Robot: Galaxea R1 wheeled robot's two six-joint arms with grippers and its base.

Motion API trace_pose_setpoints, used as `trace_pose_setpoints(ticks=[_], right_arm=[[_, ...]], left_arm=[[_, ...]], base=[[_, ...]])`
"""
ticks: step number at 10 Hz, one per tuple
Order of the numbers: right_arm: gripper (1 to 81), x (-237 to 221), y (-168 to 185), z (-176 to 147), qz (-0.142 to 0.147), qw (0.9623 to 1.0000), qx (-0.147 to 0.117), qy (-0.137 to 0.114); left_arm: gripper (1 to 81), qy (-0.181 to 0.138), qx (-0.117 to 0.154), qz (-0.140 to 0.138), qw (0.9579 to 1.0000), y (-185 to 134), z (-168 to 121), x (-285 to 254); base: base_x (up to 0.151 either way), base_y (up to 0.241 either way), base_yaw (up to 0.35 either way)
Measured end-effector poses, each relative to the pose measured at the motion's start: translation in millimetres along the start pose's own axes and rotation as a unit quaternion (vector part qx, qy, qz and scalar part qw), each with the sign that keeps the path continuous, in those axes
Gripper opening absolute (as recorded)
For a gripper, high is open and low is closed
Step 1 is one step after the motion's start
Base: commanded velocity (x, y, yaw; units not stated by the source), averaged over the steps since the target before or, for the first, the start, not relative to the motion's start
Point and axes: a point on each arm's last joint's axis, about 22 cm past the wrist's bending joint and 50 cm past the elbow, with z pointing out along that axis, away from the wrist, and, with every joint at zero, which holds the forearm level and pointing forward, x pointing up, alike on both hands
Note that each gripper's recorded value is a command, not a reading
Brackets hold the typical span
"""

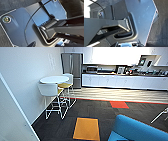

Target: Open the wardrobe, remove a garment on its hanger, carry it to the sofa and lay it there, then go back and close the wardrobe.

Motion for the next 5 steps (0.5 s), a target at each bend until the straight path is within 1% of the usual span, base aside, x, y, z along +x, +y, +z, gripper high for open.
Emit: trace_pose_setpoints(ticks=[2,5], right_arm=[[81.1,-6.4,0.6,-0.6,0.001,1.0,-0.001,-0.004],[81.1,-2.3,0.2,-0.3,0.001,1.0,0.0,-0.002]], left_arm=[[81.1,0.0,0.0,0.0,1.0,0.1,0.0,0.0],[81.1,0.001,0.0,0.0,1.0,-0.5,0.1,2.9]], base=[[0.0,0.0,0.291],[0.0,0.0,0.292]])
